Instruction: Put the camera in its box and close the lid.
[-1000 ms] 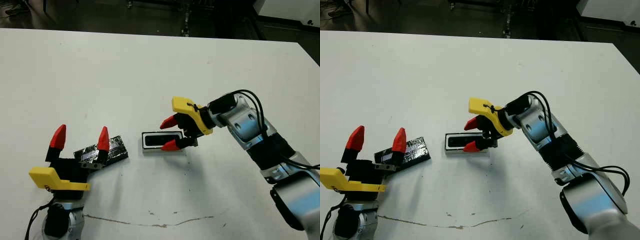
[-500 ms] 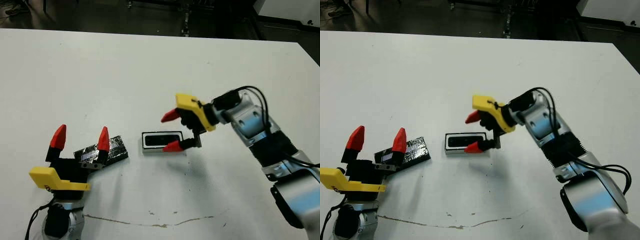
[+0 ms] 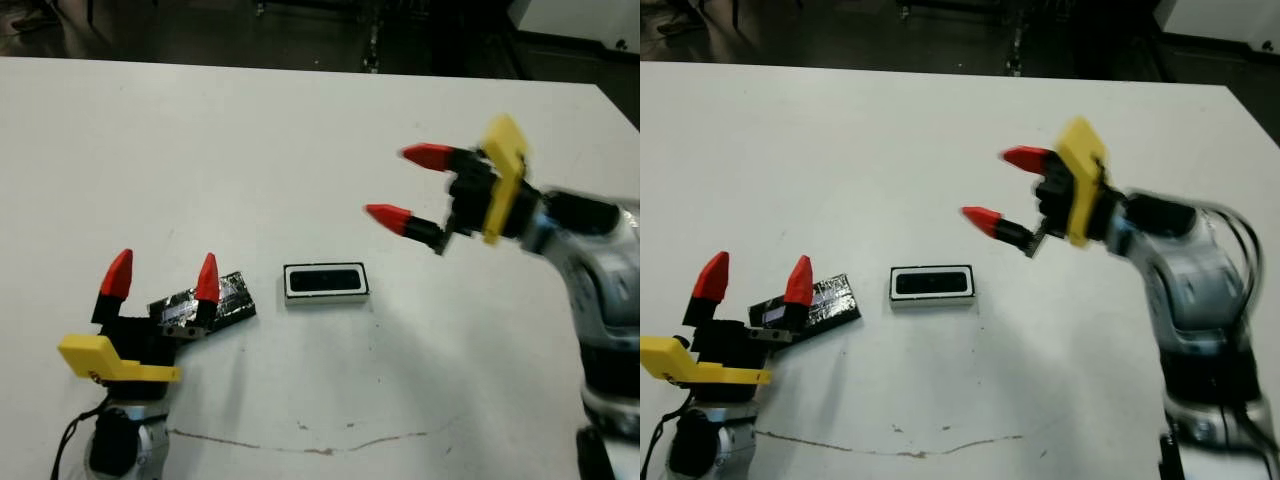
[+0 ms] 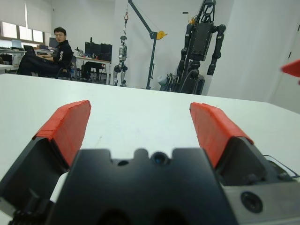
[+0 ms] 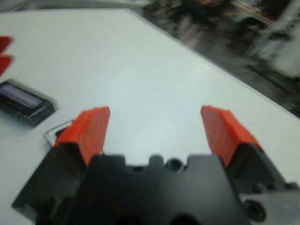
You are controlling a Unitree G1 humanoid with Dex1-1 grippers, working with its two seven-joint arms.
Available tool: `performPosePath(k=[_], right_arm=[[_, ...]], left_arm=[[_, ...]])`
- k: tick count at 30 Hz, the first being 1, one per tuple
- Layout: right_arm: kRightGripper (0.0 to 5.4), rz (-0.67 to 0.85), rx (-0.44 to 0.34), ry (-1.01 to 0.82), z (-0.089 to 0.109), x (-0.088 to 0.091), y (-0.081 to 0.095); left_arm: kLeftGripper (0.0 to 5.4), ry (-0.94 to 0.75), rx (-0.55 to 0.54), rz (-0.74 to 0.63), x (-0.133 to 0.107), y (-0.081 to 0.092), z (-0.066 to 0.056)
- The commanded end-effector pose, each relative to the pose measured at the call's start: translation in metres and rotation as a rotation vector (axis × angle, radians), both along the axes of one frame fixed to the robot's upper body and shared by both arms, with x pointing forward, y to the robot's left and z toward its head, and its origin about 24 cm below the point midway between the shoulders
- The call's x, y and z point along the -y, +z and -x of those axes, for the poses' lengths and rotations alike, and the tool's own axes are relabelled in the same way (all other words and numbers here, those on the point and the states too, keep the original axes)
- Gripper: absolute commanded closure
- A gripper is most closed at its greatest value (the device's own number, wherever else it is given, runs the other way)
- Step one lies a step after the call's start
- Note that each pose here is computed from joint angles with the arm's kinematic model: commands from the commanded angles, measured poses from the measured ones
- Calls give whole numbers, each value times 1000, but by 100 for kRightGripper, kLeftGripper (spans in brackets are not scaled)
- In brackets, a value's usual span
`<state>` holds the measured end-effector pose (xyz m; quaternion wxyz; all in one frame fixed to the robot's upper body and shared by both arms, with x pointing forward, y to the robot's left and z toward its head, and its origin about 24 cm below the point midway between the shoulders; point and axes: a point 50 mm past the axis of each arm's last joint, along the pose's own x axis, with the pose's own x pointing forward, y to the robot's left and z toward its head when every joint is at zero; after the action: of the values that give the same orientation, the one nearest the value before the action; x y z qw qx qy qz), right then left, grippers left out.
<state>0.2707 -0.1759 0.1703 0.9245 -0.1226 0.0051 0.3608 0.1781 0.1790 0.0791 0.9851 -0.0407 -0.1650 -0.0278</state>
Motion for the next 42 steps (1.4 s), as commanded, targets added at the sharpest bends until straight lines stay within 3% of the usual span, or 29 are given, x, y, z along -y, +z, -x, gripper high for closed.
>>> performPosePath(k=[1, 8, 12, 18, 24, 28, 30, 37, 42], right_arm=[[91, -80, 27, -136, 24, 15, -15], [214, -245, 51, -425, 72, 31, -48], [271, -320, 50, -527, 88, 29, -63], [374, -375, 50, -603, 97, 18, -78], [469, -385, 41, -640, 97, 10, -81], [538, -378, 38, -645, 97, 9, -82], [539, -375, 39, -646, 97, 8, -82], [539, -373, 33, -666, 98, 8, -82], [539, -375, 21, -675, 98, 10, -84]], left_arm=[[0, 2, -18, -6, -2, -2, 1], [0, -1, -14, -20, -4, 0, -1], [0, -19, -3, -45, -8, 5, -2], [0, -149, 39, -193, -21, 25, -2], [0, -308, -2, -312, -38, 62, -1], [0, -398, -21, -397, -50, 85, -6], [0, -451, -41, -442, -56, 94, -11], [0, -713, -323, -577, -65, 118, -30], [0, -885, -492, -537, -69, 109, -50]])
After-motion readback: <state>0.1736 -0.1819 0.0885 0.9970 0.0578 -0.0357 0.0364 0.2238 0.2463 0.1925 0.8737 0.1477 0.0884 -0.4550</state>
